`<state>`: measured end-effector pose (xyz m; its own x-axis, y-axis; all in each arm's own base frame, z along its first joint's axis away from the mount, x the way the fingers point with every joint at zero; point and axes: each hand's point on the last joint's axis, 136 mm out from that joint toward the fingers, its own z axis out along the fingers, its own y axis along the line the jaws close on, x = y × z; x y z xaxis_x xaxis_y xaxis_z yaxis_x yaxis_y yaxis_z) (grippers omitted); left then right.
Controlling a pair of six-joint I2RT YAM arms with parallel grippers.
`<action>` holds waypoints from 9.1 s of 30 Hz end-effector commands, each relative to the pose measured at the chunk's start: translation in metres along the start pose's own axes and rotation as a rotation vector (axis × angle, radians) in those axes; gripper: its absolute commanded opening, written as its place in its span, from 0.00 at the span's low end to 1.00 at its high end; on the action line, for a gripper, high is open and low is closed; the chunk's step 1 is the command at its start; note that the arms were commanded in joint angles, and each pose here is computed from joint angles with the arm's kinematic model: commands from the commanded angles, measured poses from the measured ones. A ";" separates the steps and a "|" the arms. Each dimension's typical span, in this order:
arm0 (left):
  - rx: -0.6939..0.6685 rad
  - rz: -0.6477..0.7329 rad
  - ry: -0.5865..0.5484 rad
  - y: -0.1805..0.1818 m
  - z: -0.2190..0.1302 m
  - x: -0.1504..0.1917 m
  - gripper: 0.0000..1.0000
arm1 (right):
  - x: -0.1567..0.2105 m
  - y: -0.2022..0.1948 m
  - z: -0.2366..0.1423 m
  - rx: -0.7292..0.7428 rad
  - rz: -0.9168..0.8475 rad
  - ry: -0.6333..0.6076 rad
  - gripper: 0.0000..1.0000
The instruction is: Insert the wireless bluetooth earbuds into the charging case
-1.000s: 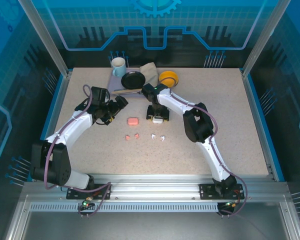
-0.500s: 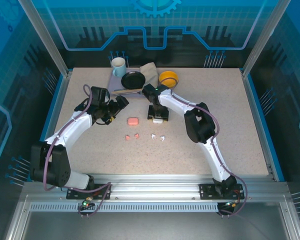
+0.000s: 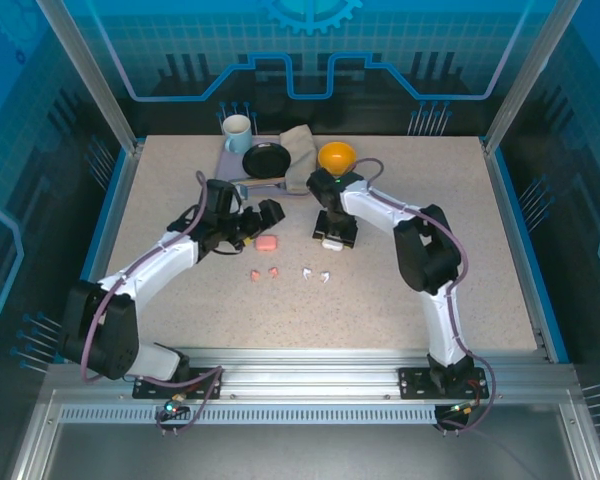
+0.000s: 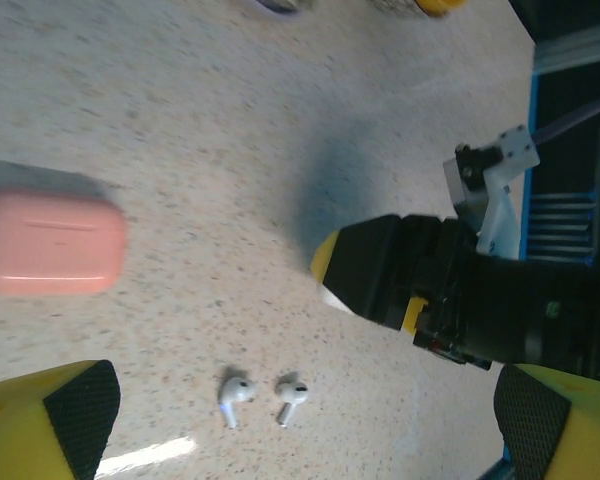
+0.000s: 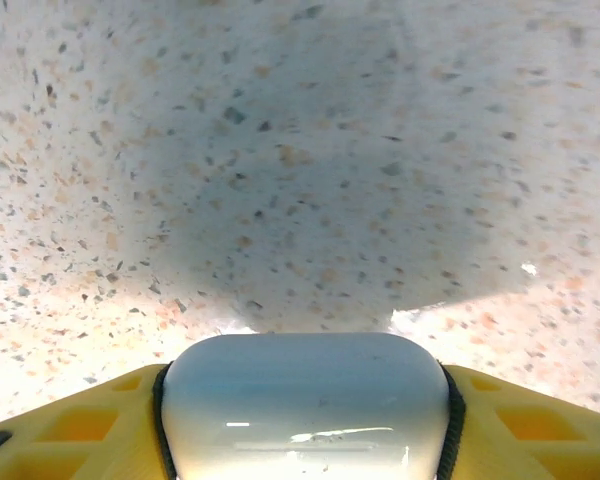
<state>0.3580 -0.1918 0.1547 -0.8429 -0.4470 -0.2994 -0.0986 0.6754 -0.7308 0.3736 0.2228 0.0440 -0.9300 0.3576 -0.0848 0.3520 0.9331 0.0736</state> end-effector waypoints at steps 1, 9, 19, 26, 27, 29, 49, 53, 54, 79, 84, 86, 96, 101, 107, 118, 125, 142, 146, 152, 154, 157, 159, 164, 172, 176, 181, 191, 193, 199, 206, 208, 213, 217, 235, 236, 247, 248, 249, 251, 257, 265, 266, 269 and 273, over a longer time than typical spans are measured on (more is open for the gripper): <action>0.150 0.066 -0.007 -0.034 0.020 0.005 0.99 | -0.016 -0.004 -0.022 -0.122 0.195 -0.016 0.50; 0.251 0.102 -0.048 -0.064 0.058 0.016 0.99 | -0.031 -0.019 -0.047 -0.264 0.492 0.004 0.50; 0.307 0.082 -0.050 -0.071 0.102 0.027 0.86 | -0.037 -0.003 -0.064 -0.373 0.613 0.063 0.50; 0.322 0.061 -0.053 -0.071 0.123 0.027 0.71 | -0.034 0.000 -0.062 -0.381 0.631 0.078 0.50; 0.324 0.063 -0.054 -0.072 0.125 0.026 0.70 | -0.033 -0.001 -0.061 -0.378 0.634 0.080 0.50; 0.323 0.064 -0.052 -0.073 0.129 0.027 0.68 | -0.032 0.001 -0.061 -0.380 0.632 0.079 0.50; 0.343 0.048 -0.055 -0.090 0.156 0.024 0.49 | -0.029 0.007 -0.054 -0.390 0.630 0.096 0.49; 0.341 0.049 -0.052 -0.091 0.158 0.025 0.44 | -0.028 0.008 -0.054 -0.398 0.630 0.100 0.49; 0.338 0.048 -0.051 -0.090 0.158 0.026 0.43 | -0.028 0.007 -0.054 -0.396 0.630 0.101 0.49; 0.336 0.105 0.031 -0.104 0.141 0.034 0.00 | -0.083 -0.030 -0.110 -0.517 0.507 -0.094 0.76; 0.340 0.237 0.144 -0.114 0.118 0.037 0.00 | -0.093 -0.052 -0.130 -0.578 0.283 -0.261 0.79; 0.348 0.271 0.184 -0.116 0.107 0.036 0.00 | -0.089 -0.058 -0.129 -0.575 0.206 -0.320 0.80; 0.472 0.327 0.331 -0.121 0.057 0.018 0.00 | -0.044 -0.042 -0.133 -0.864 -0.130 -0.418 0.80; 0.494 0.359 0.388 -0.125 0.053 0.022 0.00 | -0.025 -0.024 -0.139 -0.994 -0.246 -0.395 0.78; 0.504 0.356 0.426 -0.126 0.055 0.022 0.00 | -0.019 -0.008 -0.147 -1.034 -0.304 -0.390 0.77; 0.505 0.365 0.423 -0.131 0.059 0.018 0.00 | -0.022 0.008 -0.155 -1.047 -0.330 -0.384 0.73; 0.513 0.368 0.410 -0.136 0.060 0.013 0.00 | -0.015 0.003 -0.136 -1.011 -0.322 -0.353 0.71; 0.530 0.389 0.377 -0.144 0.040 0.010 0.00 | -0.039 -0.047 -0.090 -0.921 -0.119 -0.300 0.66; 0.534 0.383 0.368 -0.140 0.044 0.011 0.00 | -0.029 -0.046 -0.114 -0.956 -0.162 -0.309 0.66; 0.553 0.383 0.378 -0.138 0.047 0.013 0.00 | -0.011 -0.037 -0.138 -1.058 -0.257 -0.279 0.64; 0.562 0.384 0.383 -0.139 0.047 0.014 0.00 | -0.007 -0.034 -0.142 -1.086 -0.285 -0.267 0.62; 0.585 0.394 0.381 -0.142 0.046 0.013 0.00 | -0.005 -0.028 -0.145 -1.116 -0.318 -0.252 0.55; 0.596 0.391 0.380 -0.143 0.047 0.011 0.00 | -0.006 -0.025 -0.146 -1.124 -0.328 -0.246 0.52; 0.619 0.383 0.403 -0.144 0.050 0.012 0.00 | -0.014 -0.018 -0.155 -1.136 -0.342 -0.266 0.48; 0.621 0.375 0.408 -0.142 0.051 0.014 0.00 | -0.023 -0.005 -0.158 -1.152 -0.349 -0.263 0.43; 0.622 0.376 0.407 -0.143 0.050 0.014 0.00 | -0.020 0.002 -0.157 -1.160 -0.363 -0.253 0.43; 0.624 0.376 0.407 -0.144 0.050 0.014 0.00 | -0.018 0.005 -0.153 -1.162 -0.368 -0.244 0.41; 0.637 0.373 0.416 -0.146 0.049 0.015 0.00 | -0.019 0.013 -0.156 -1.177 -0.384 -0.237 0.37; 0.637 0.370 0.417 -0.146 0.050 0.015 0.00 | -0.019 0.015 -0.156 -1.179 -0.387 -0.234 0.37; 0.643 0.371 0.421 -0.147 0.049 0.016 0.00 | -0.020 0.018 -0.156 -1.186 -0.391 -0.226 0.33; 0.649 0.369 0.429 -0.147 0.050 0.017 0.00 | -0.020 0.023 -0.158 -1.206 -0.397 -0.219 0.24; 0.648 0.368 0.430 -0.147 0.051 0.017 0.00 | -0.020 0.024 -0.158 -1.209 -0.401 -0.217 0.21; 0.639 0.364 0.427 -0.145 0.053 0.016 0.00 | -0.021 0.024 -0.159 -1.209 -0.403 -0.217 0.13; 0.630 0.363 0.422 -0.143 0.054 0.016 0.02 | -0.021 0.024 -0.159 -1.200 -0.405 -0.215 0.06; 0.582 0.361 0.342 -0.137 0.045 -0.008 0.69 | -0.029 0.013 -0.156 -1.015 -0.470 -0.240 0.00; 0.577 0.363 0.337 -0.135 0.042 -0.011 0.70 | -0.030 0.012 -0.155 -0.998 -0.484 -0.244 0.00; 0.427 0.491 0.385 -0.111 0.012 -0.031 0.83 | -0.035 0.009 -0.147 -0.689 -0.888 -0.323 0.00; 0.407 0.493 0.404 -0.107 0.014 -0.030 0.84 | -0.033 0.010 -0.146 -0.673 -0.921 -0.319 0.00; 0.388 0.495 0.423 -0.104 0.015 -0.030 0.85 | -0.031 0.011 -0.144 -0.656 -0.957 -0.316 0.00; 0.346 0.487 0.459 -0.097 0.020 -0.029 0.88 | -0.030 0.012 -0.141 -0.630 -1.002 -0.309 0.00; 0.318 0.488 0.511 -0.081 0.031 -0.027 0.88 | -0.028 0.015 -0.131 -0.616 -1.065 -0.275 0.00; 0.429 0.525 0.566 -0.087 0.014 -0.018 0.86 | -0.014 0.025 -0.135 -0.700 -1.119 -0.248 0.00; 0.436 0.524 0.575 -0.086 0.014 -0.015 0.85 | -0.012 0.026 -0.136 -0.713 -1.123 -0.244 0.00; 0.462 0.509 0.601 -0.084 0.014 -0.008 0.81 | -0.007 0.030 -0.142 -0.748 -1.137 -0.230 0.00; 0.495 0.491 0.619 -0.084 0.013 -0.004 0.76 | 0.002 0.036 -0.148 -0.792 -1.157 -0.214 0.00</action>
<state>0.3831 -0.2533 0.2031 -0.8814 0.3021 -0.3633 0.4609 0.3808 -0.8016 0.3815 0.2353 0.1833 -0.6147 -0.5035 -0.6071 -0.7742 0.5325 0.3421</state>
